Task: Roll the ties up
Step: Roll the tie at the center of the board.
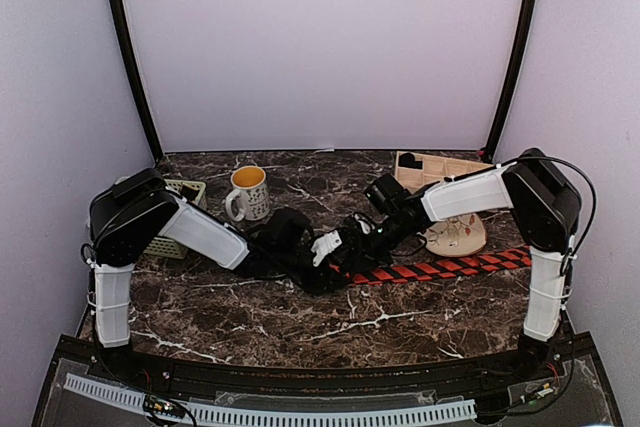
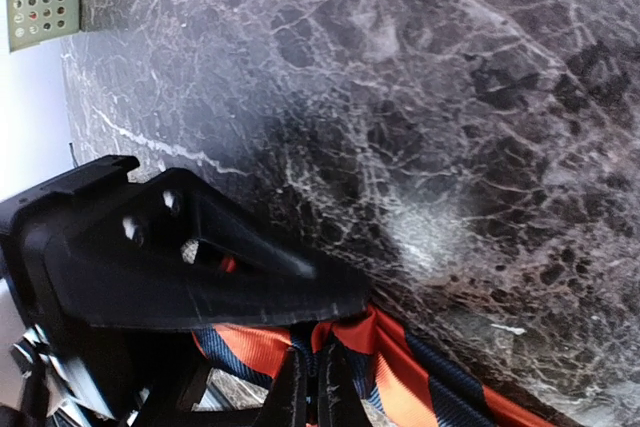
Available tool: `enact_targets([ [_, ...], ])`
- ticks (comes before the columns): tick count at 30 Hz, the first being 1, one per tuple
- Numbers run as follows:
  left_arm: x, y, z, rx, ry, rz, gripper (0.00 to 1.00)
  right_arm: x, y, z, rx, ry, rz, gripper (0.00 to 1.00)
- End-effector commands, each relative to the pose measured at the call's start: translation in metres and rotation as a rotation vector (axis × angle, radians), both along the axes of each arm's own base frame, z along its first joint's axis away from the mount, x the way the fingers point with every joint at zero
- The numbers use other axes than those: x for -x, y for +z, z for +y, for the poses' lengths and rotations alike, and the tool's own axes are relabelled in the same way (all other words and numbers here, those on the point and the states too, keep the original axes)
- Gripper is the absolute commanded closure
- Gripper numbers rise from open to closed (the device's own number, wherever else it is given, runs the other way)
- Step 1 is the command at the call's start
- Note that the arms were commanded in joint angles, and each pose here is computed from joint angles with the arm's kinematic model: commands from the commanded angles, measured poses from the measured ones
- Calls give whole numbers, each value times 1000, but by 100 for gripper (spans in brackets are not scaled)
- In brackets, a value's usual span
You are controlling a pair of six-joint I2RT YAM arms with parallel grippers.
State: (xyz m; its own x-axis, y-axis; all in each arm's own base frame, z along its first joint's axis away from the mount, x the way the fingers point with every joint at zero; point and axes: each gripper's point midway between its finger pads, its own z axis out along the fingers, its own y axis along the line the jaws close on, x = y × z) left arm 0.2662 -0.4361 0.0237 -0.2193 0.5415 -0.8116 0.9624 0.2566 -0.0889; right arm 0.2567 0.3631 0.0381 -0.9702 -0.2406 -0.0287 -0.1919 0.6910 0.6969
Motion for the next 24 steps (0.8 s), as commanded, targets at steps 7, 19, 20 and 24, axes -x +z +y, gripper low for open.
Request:
enact_targets([
  [7,41,-26,54,-134,-73,59,68,8,6,13,-78,34,14,100],
  [19,39,-2,68,-56,-7,42,41,26,-49,-22,81,53,14,100],
  [20,39,-1,70,-54,2,37,41,27,-50,-24,87,51,14,100],
  [24,42,0,74,-41,2,42,42,25,-51,-25,96,51,0,100],
])
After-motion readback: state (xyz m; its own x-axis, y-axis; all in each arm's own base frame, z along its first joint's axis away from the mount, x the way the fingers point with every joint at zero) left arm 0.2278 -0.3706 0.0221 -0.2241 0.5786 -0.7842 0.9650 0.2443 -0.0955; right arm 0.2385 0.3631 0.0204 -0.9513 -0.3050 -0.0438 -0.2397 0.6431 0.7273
